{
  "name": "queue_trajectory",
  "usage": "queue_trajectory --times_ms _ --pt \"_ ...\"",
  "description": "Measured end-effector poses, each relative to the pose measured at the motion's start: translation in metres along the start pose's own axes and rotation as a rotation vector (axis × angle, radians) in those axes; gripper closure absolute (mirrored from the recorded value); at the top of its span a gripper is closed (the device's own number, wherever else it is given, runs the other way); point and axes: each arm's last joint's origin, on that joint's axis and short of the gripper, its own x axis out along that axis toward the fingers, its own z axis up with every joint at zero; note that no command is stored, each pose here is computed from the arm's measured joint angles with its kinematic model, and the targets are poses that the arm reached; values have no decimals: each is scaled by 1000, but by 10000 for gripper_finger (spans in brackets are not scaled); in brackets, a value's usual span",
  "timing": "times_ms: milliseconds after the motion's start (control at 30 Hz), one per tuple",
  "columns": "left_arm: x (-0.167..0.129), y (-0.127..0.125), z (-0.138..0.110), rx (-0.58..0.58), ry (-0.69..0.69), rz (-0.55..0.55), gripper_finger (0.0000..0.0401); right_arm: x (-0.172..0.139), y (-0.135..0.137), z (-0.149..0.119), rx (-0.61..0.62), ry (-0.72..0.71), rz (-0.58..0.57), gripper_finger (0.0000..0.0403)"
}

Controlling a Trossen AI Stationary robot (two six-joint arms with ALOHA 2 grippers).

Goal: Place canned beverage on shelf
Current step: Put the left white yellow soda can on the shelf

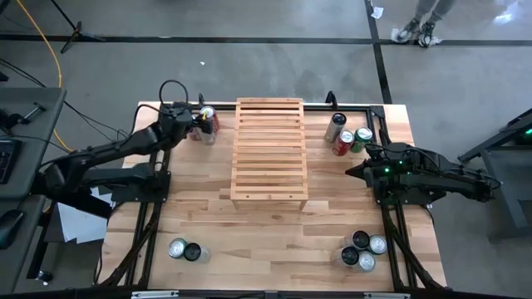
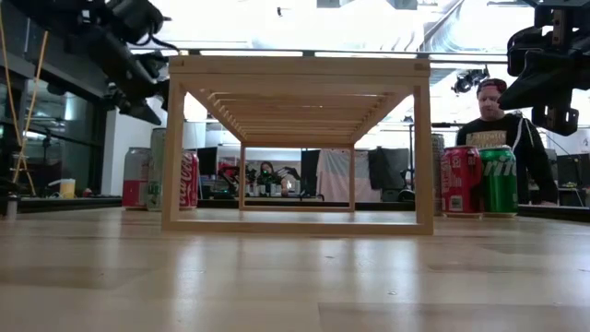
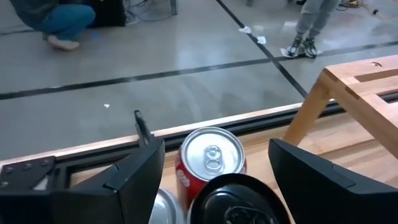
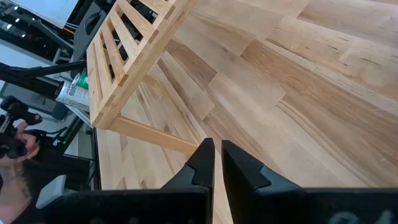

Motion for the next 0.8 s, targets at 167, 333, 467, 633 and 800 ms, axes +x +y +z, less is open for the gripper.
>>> queue_trajectory --times_ms 167,333,467,633,800 --pt "8 -3 0 -5 16 -46 121 0 0 0 0 0 0 387" --pt "11 -5 -2 29 28 -52 121 0 0 0 0 0 0 387" --pt "9 -5 0 22 17 -60 121 0 0 0 0 0 0 387" --pt "5 -3 2 -15 -3 -61 121 0 0 0 0 0 0 387" --pt "5 -3 3 -12 -8 -53 121 0 0 0 0 0 0 387"
